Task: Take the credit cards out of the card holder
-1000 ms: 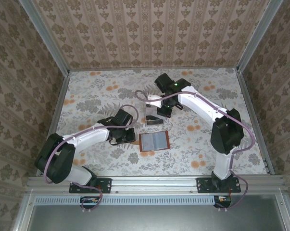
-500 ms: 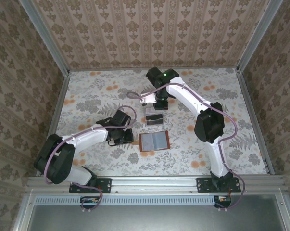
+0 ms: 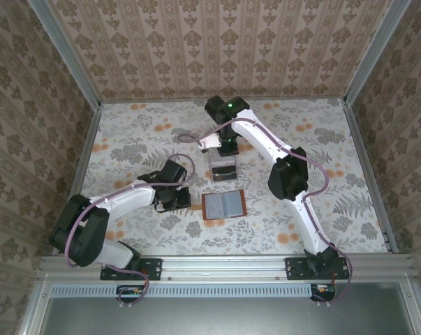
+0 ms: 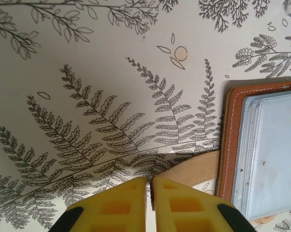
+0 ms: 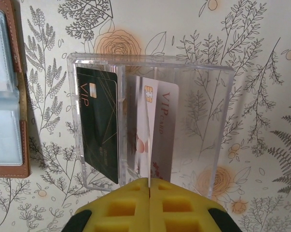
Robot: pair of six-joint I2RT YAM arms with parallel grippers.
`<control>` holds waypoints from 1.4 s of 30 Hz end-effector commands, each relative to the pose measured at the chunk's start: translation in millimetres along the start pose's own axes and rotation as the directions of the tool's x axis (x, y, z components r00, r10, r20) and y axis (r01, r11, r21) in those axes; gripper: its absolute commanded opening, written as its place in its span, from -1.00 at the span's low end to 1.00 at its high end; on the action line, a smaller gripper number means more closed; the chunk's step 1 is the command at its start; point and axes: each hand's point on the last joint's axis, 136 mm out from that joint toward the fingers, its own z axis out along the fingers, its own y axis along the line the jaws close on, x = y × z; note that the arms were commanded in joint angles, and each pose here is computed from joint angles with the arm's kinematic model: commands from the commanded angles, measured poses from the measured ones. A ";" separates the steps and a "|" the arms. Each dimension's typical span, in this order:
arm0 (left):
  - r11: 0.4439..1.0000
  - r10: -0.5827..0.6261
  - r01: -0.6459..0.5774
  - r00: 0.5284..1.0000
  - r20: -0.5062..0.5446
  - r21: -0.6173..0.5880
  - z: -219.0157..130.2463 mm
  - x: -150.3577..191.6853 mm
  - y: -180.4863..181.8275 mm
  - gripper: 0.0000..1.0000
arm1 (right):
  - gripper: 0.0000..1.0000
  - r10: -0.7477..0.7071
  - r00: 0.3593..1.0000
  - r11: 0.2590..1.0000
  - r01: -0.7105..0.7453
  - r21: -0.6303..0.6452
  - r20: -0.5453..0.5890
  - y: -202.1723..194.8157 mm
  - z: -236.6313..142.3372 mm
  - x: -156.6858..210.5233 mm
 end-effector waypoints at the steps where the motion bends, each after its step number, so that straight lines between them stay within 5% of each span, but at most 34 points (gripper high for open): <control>1: 1.000 -0.016 0.016 1.000 -0.002 -0.003 -1.7 1.9 4.4 -0.73 | -1.00 -0.041 0.999 0.999 0.042 0.017 -0.025 -0.8 -11.7 1.4; 10: 1.000 -0.025 0.025 1.000 -0.010 0.000 1.0 0.8 6.7 -0.73 | -1.00 -0.064 0.998 0.993 0.066 0.101 -0.025 -16.1 -23.0 -6.2; 26: 0.999 -0.038 0.038 0.999 -0.024 -0.006 4.3 5.3 12.3 -0.73 | -0.96 -0.079 0.996 0.994 0.081 0.071 -0.035 -20.7 16.1 -14.8; 30: 0.999 -0.042 0.042 0.999 -0.025 -0.008 4.7 5.7 13.4 -0.73 | -0.84 -0.078 0.996 0.994 0.080 0.069 -0.035 -20.6 19.2 -16.1; 35: 0.999 -0.038 0.038 0.999 -0.024 -0.006 4.6 4.7 12.5 -0.73 | -0.43 -0.052 0.997 0.987 0.060 0.151 -0.059 -38.3 14.4 -14.2; 42: 0.999 -0.039 0.039 0.999 -0.029 -0.008 4.7 5.9 13.3 -0.73 | -0.40 0.006 0.998 0.964 0.011 0.265 -0.064 -60.3 -2.3 -12.4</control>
